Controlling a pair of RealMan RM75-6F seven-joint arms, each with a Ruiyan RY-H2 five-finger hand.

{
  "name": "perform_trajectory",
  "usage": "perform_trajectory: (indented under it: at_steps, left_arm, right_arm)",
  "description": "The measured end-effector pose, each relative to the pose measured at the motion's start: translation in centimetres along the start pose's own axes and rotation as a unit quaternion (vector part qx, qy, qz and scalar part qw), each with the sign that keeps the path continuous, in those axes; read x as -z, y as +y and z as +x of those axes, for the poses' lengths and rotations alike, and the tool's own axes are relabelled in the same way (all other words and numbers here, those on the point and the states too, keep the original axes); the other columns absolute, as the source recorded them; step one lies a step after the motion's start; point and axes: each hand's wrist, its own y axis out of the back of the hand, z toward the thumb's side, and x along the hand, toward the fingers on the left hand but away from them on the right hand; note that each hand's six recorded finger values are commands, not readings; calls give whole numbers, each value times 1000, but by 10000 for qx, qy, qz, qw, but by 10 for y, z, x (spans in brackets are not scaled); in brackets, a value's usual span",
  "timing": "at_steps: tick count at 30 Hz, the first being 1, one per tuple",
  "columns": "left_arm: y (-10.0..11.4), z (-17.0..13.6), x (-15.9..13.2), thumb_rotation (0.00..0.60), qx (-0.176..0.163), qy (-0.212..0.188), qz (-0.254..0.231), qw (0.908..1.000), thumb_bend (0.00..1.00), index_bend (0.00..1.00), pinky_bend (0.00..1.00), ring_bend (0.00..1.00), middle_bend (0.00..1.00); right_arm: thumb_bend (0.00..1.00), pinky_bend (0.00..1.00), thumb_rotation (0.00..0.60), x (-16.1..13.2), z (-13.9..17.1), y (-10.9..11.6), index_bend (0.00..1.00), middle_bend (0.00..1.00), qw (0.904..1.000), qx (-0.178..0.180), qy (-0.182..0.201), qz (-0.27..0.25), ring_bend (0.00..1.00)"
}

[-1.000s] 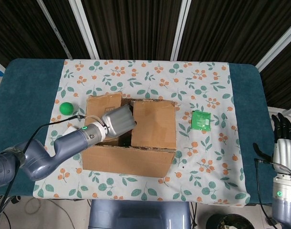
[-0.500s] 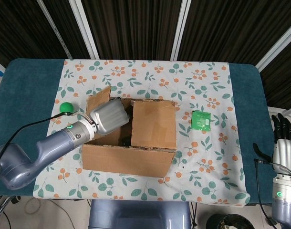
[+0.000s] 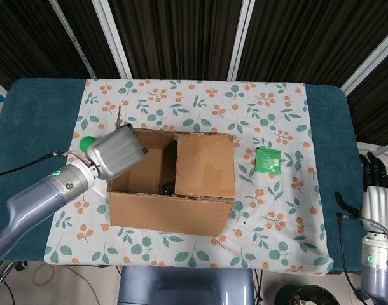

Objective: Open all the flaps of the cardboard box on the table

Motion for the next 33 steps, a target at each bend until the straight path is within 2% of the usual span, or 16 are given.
perform_trajectory:
  at_steps: [11, 18, 28, 29, 31, 33]
  left_arm:
    - [-33, -39, 23, 600, 310, 489, -234, 9980, 1000, 430, 435, 447, 669]
    - [-69, -64, 31, 600, 669, 748, -482, 9938, 1000, 429, 435, 448, 669]
    - [-118, -84, 29, 600, 937, 1005, -985, 9856, 992, 409, 433, 438, 649]
    - [-123, -84, 29, 600, 946, 1027, -1048, 9846, 957, 392, 429, 423, 627]
    - [-133, -86, 27, 600, 928, 1107, -1236, 9818, 824, 345, 403, 368, 556]
    - [-142, -88, 24, 600, 840, 1223, -1447, 9783, 610, 249, 321, 255, 416]
  right_arm:
    - [302, 231, 600, -2, 1, 0, 0, 0, 10000, -15, 17, -14, 0]
    - [302, 231, 600, -4, 3, -3, 0, 0, 10000, -80, 36, -31, 0]
    - [302, 231, 600, -5, 4, -4, 0, 0, 9999, -108, 50, -17, 0]
    - [301, 231, 600, -5, 4, -4, 0, 0, 9999, -109, 53, -9, 0]
    - [301, 231, 600, -5, 3, -3, 0, 0, 9999, -102, 61, 25, 0]
    - [301, 231, 600, -5, 3, -2, 0, 0, 9999, -96, 60, 48, 0]
